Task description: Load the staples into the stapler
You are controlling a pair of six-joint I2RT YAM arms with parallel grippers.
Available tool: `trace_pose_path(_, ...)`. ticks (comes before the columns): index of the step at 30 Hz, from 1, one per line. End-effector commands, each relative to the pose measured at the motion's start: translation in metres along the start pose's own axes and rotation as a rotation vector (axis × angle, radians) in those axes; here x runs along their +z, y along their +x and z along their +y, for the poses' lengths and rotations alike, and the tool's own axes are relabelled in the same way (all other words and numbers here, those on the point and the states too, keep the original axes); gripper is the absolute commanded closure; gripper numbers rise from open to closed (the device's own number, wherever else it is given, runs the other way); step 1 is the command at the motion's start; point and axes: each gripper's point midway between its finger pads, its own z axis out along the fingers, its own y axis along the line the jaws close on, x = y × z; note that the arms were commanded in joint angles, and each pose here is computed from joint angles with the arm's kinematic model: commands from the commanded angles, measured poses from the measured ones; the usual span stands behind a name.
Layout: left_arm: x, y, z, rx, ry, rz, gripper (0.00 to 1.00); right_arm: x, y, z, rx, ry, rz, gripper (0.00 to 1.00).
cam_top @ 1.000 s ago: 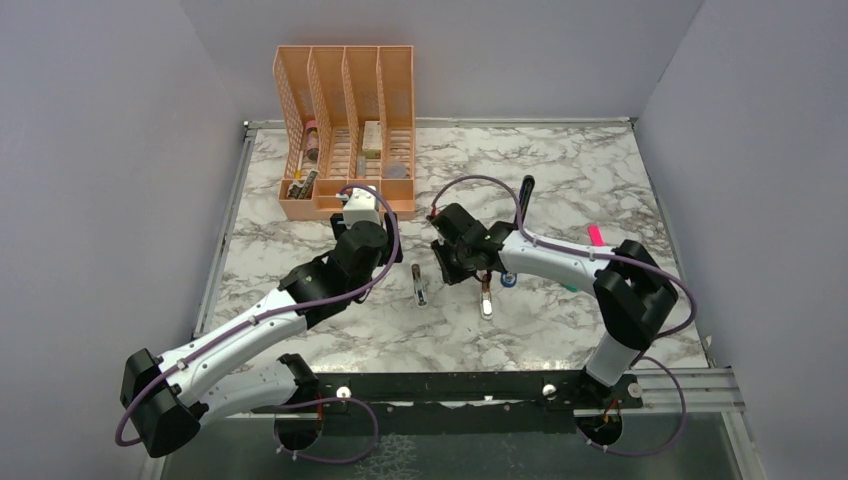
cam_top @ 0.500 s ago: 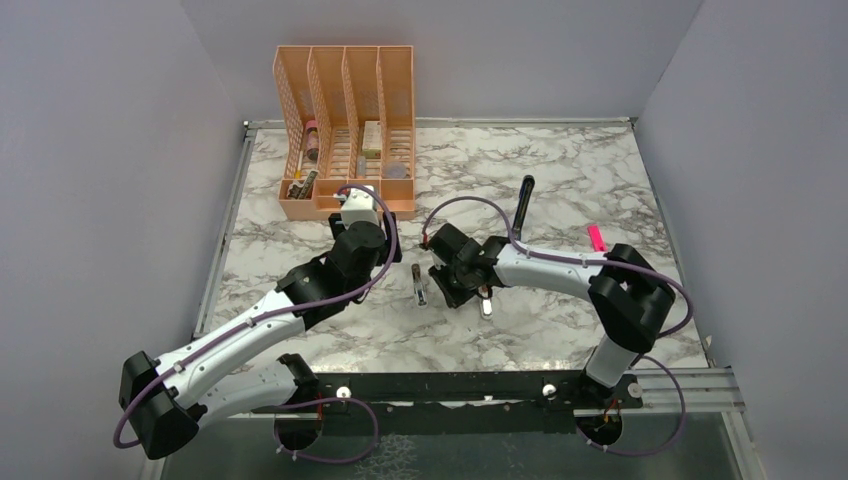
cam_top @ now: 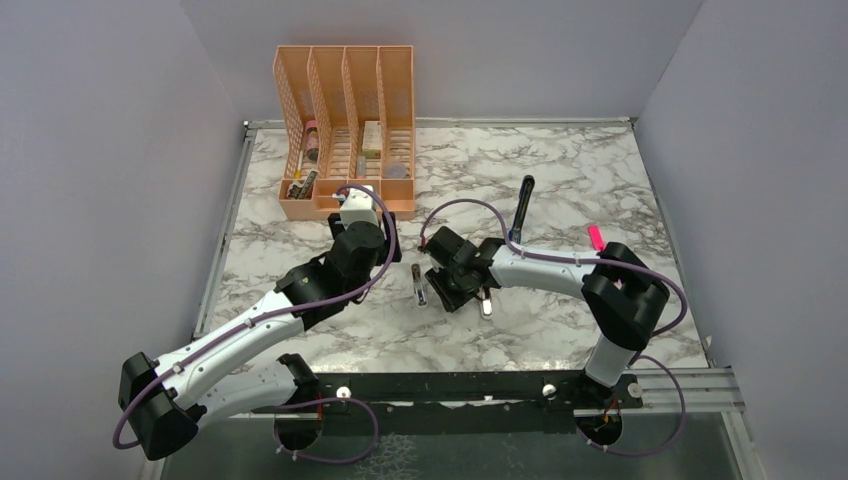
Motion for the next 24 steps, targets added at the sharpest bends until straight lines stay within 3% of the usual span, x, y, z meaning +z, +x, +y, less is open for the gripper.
trace_pose_path(1, -0.002, -0.010, -0.001, -0.027, 0.011, -0.025, 0.29, -0.004, -0.013, -0.003, 0.058, 0.064, -0.037, 0.62)
trace_pose_path(11, -0.002, -0.009, -0.001, -0.025, 0.009, -0.023, 0.29, 0.004, -0.011, -0.018, 0.215, 0.207, -0.043, 0.61)
trace_pose_path(24, -0.002, -0.007, -0.001, -0.026, 0.009, -0.020, 0.29, 0.007, 0.008, -0.016, 0.202, 0.219, 0.012, 0.58)
